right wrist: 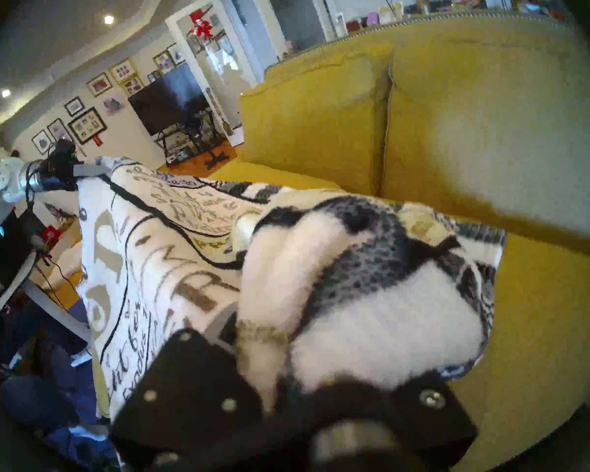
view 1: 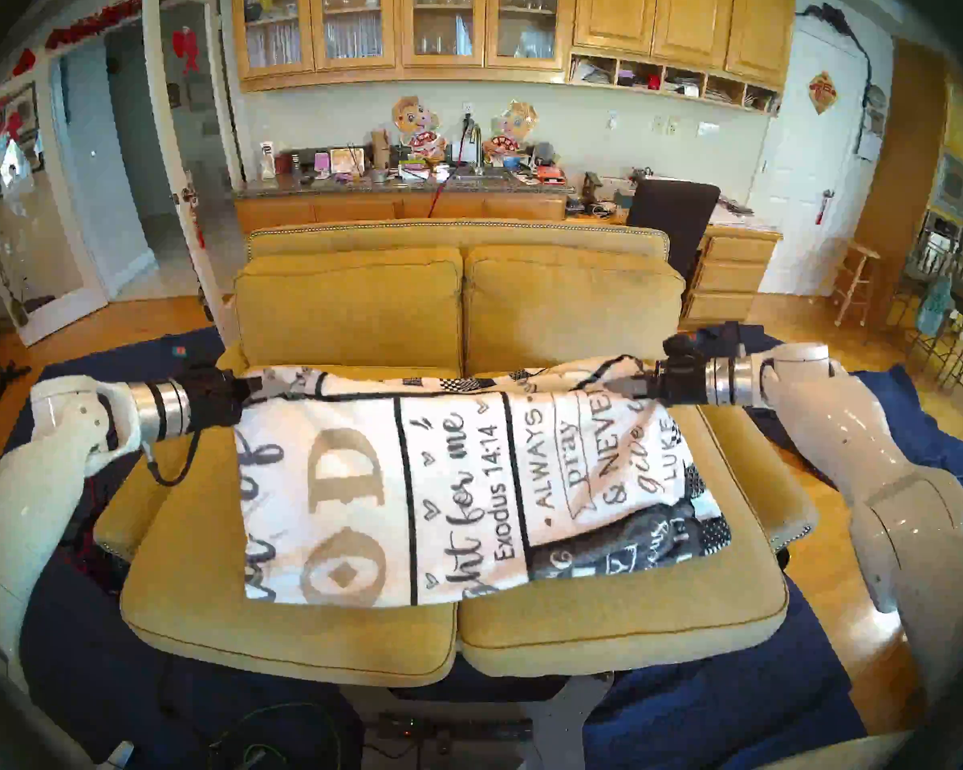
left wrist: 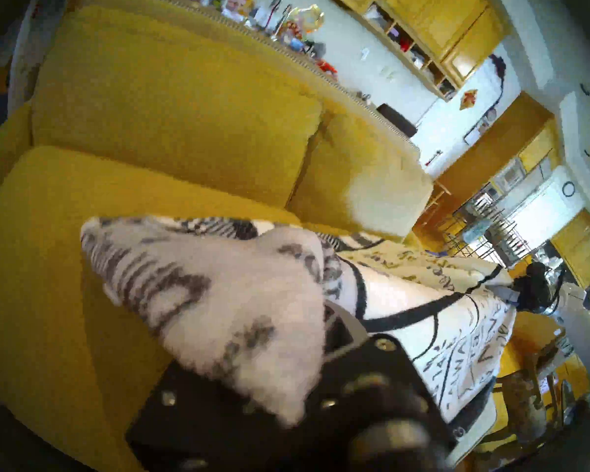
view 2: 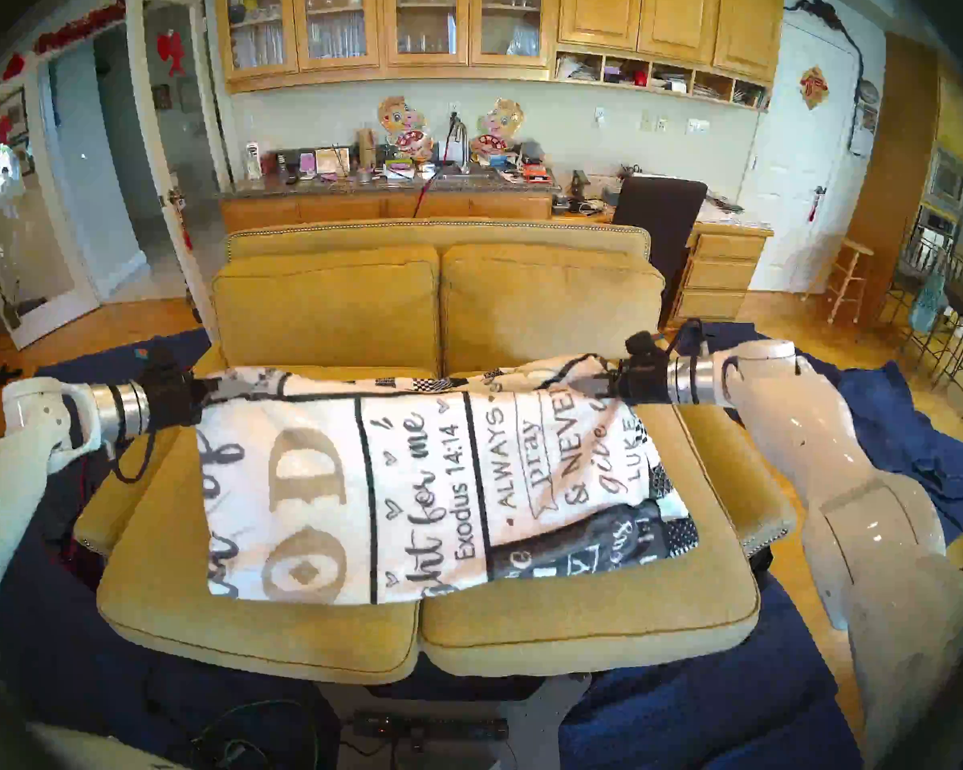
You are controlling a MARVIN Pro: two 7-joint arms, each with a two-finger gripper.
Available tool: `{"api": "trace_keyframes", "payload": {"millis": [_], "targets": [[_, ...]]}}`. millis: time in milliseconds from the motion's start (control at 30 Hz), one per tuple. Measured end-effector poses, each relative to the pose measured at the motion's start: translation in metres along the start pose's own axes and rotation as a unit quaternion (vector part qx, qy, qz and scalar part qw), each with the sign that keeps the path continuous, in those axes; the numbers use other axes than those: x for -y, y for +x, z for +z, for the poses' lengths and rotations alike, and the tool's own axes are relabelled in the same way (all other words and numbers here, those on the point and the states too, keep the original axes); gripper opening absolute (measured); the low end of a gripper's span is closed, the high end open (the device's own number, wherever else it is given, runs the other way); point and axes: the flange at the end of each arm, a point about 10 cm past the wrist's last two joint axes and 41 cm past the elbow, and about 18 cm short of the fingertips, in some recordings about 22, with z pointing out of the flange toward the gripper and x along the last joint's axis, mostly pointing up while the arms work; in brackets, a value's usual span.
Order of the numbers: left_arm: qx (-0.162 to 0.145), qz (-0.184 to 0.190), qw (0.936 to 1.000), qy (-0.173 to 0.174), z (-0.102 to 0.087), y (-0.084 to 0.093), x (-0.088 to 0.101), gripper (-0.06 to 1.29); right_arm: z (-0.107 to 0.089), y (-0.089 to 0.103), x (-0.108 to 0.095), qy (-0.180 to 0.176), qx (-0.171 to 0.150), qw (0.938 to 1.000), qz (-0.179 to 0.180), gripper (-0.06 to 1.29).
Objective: Fold the blanket in half twice
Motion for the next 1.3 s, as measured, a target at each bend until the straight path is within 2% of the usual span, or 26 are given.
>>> {"api": "trace_keyframes", "payload": {"millis": [333, 667, 967, 1300], "targets": [[-0.045, 0.066, 0.9958, -0.045, -0.022, 0.042, -0.053, 0.06, -0.017, 0.054, 0.017, 0.009, -0.017, 0.9974, -0.07, 0.16], [-0.087, 0.11, 0.9878, -0.067, -0.051, 0.074, -0.087, 0.06, -0.046, 0.101, 0.036, 0.008, -0.032, 0.9903, -0.135, 0.16], [-0.112, 0.12, 0.9839, -0.071, -0.075, 0.086, -0.098, 0.06, -0.08, 0.135, 0.059, 0.0, -0.036, 0.9822, -0.185, 0.16], [-0.126, 0.103, 0.9844, -0.065, -0.097, 0.086, -0.094, 0.06, -0.117, 0.155, 0.084, -0.013, -0.023, 0.9779, -0.208, 0.16]]}}
